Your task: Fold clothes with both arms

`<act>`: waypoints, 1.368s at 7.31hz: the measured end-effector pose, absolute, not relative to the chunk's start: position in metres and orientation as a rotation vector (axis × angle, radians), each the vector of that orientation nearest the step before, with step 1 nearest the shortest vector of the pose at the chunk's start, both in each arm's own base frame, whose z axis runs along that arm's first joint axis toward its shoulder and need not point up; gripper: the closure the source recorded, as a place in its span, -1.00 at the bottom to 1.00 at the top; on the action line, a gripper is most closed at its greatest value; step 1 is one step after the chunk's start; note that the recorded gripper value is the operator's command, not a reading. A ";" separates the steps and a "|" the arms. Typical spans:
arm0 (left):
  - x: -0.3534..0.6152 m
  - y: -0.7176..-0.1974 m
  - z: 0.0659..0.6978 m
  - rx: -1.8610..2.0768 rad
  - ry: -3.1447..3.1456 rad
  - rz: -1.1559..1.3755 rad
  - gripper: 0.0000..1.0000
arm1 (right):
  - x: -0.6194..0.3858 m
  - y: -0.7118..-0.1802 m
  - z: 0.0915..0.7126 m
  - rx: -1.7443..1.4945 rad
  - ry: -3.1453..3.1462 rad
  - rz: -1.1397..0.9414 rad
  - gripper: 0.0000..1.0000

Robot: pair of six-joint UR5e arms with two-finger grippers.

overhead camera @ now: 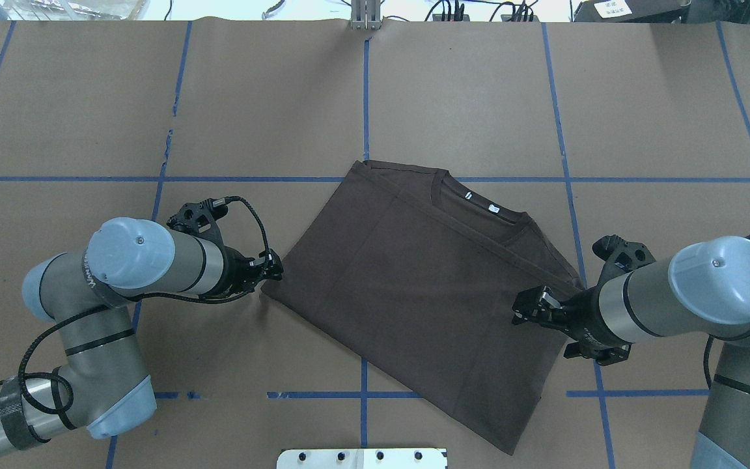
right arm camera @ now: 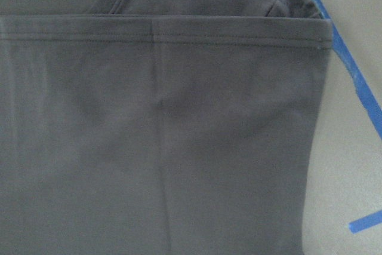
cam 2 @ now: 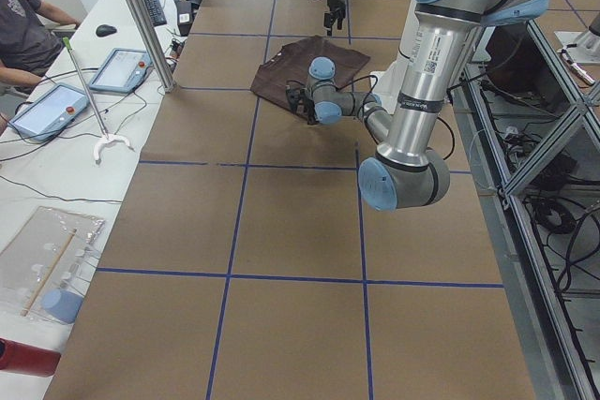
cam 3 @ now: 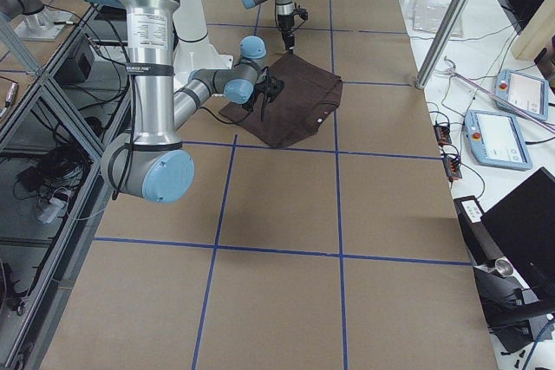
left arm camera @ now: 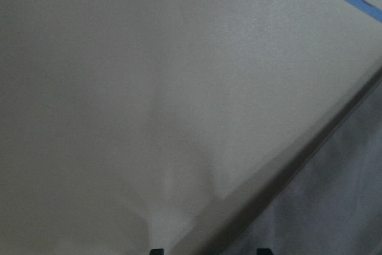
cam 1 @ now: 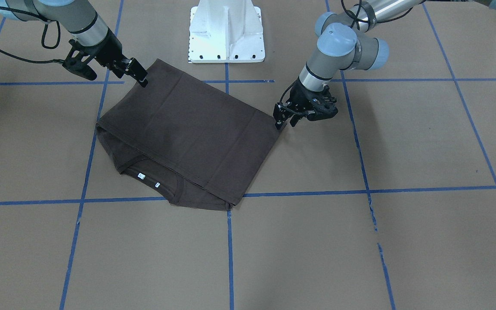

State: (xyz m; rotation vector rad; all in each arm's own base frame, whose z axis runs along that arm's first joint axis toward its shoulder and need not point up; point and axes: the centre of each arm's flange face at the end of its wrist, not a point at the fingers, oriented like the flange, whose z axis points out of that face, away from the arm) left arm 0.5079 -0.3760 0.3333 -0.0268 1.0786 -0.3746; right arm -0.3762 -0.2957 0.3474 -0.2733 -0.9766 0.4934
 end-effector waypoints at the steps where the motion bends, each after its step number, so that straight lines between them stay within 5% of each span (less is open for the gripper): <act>1: 0.510 -0.375 0.333 -0.030 1.072 -0.374 0.12 | -0.377 -0.298 0.347 -0.272 -0.979 0.496 -1.00; 2: 0.511 -0.374 0.334 -0.031 1.068 -0.373 0.68 | -0.377 -0.299 0.346 -0.271 -0.980 0.498 -1.00; 3: 0.511 -0.374 0.333 -0.032 1.067 -0.373 1.00 | -0.377 -0.300 0.346 -0.270 -0.980 0.499 -1.00; 10: 0.465 -0.405 0.312 0.074 1.022 -0.322 1.00 | -0.382 -0.306 0.336 -0.235 -1.008 0.515 -1.00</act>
